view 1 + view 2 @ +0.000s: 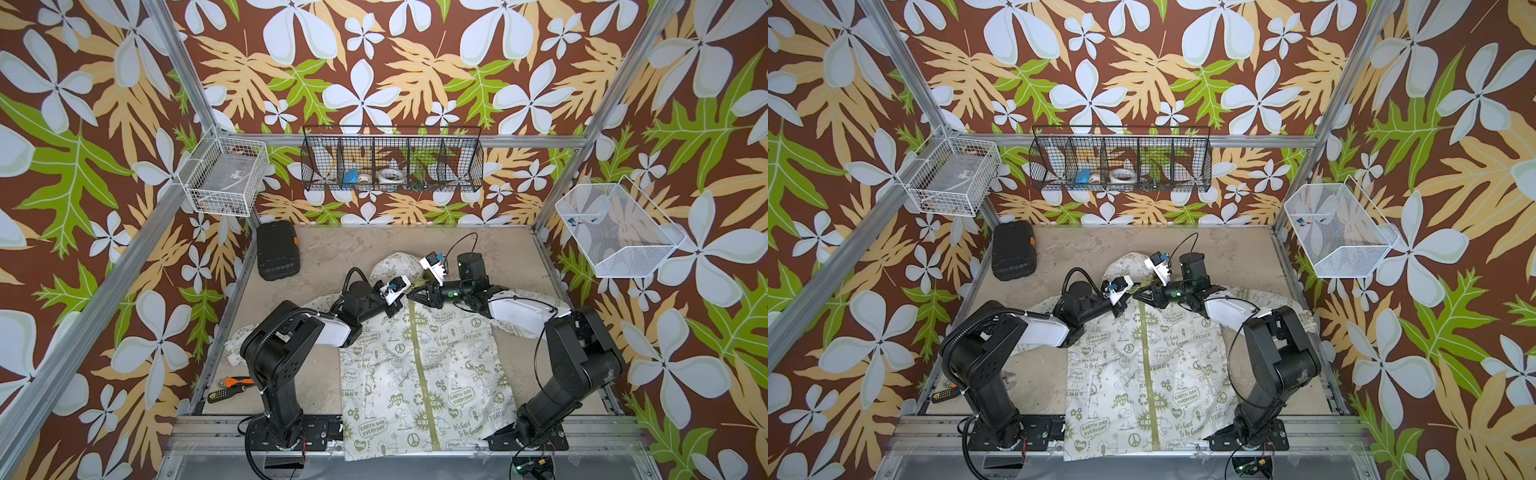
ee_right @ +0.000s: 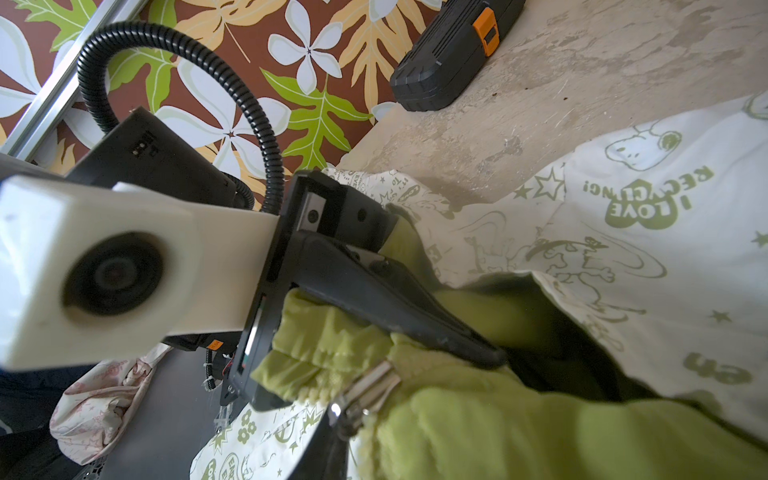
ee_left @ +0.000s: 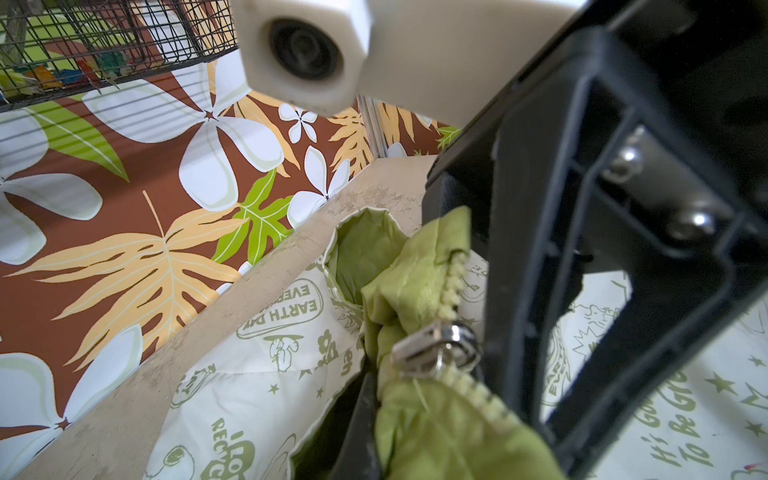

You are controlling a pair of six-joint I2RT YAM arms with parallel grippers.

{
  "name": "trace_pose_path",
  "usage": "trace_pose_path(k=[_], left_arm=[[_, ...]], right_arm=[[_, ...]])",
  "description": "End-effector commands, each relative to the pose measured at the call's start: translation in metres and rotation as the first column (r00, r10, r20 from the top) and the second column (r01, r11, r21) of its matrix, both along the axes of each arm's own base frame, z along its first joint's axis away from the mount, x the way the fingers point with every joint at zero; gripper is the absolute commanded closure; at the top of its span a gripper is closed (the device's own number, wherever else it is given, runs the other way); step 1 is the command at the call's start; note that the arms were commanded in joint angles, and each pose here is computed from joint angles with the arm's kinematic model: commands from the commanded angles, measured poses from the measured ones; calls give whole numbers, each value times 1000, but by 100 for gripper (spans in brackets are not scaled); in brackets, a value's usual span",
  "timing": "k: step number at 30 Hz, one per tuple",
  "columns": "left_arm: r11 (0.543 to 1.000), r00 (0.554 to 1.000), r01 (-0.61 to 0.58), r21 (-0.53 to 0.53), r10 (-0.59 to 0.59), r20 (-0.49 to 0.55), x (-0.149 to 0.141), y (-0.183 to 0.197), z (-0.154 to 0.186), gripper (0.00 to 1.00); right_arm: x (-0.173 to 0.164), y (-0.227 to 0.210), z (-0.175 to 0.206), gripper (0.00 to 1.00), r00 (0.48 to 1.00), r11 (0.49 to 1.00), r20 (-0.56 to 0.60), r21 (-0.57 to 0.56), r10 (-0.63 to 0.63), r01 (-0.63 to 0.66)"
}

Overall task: Unzip the jacket
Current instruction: Unzip the zipper on the jacket.

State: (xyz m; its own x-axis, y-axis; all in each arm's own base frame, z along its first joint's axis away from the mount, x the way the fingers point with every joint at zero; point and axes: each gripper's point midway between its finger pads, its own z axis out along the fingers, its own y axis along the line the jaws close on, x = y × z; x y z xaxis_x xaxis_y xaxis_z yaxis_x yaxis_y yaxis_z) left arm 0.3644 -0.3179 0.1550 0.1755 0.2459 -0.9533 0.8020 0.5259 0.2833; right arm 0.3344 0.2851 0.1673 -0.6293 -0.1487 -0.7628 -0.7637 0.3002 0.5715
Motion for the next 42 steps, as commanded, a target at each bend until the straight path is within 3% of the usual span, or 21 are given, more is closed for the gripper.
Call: trace_pose_path(k=[1, 4, 6, 8, 10, 11, 14, 17, 18, 19, 22, 25, 31, 32, 38, 42], left_arm=[[999, 999, 33, 14, -33, 7, -6, -2, -2, 100], [1000, 1000, 19, 17, -19, 16, -5, 0, -2, 100], [1000, 999, -8, 5, 8, 33, -2, 3, 2, 100], [999, 997, -47, -22, 49, 58, 0, 9, 9, 100], [995, 991, -86, -58, 92, 100, 1, 16, 18, 91], [992, 987, -101, -71, 108, 116, 1, 20, 22, 84], [983, 974, -150, -102, 165, 159, 3, 29, 31, 50], [972, 962, -196, -128, 216, 169, 6, 37, 38, 31], [968, 958, -211, -138, 233, 165, 7, 40, 41, 1], [962, 955, -228, -147, 251, 157, 7, 44, 43, 0], [966, 960, -211, -151, 234, 154, -1, 46, 49, 0], [990, 985, -100, -97, 113, 133, -17, 33, 49, 3], [997, 997, 69, 36, -69, 19, -32, 16, 27, 34], [996, 996, 84, 40, -84, -9, -31, 17, 24, 39], [993, 985, 107, 46, -99, -145, -16, 20, 14, 45], [995, 981, 100, 6, -97, -170, -6, 20, 22, 56]], right_arm=[[3, 4, 20, 76, 998, 999, 69, 41, 14, -17], [4, 4, 21, 86, 998, 999, 68, 40, 14, -17], [5, 4, 20, 100, 998, 999, 57, 33, 13, -14], [8, 4, 19, 100, 999, 1000, 45, 21, 3, -4], [13, 2, 15, 100, 999, 1000, 24, -7, -29, 29], [16, 2, 15, 100, 999, 999, 19, -17, -43, 43], [20, -1, 9, 100, 997, 996, -9, -43, -78, 77], [24, -3, 2, 100, 993, 992, -42, -66, -110, 107], [25, -3, 1, 100, 992, 991, -50, -71, -118, 115], [27, -4, 0, 100, 990, 989, -57, -75, -129, 125], [30, -5, -3, 100, 986, 985, -66, -94, -151, 144], [32, -5, -5, 100, 985, 984, -71, -103, -156, 148], [35, -4, 4, 100, 986, 984, -54, -91, -155, 150], [35, -4, 5, 100, 987, 984, -50, -92, -156, 151], [33, -3, 5, 100, 990, 986, -45, -102, -136, 130], [31, -4, 1, 100, 991, 984, -42, -124, -131, 124]])
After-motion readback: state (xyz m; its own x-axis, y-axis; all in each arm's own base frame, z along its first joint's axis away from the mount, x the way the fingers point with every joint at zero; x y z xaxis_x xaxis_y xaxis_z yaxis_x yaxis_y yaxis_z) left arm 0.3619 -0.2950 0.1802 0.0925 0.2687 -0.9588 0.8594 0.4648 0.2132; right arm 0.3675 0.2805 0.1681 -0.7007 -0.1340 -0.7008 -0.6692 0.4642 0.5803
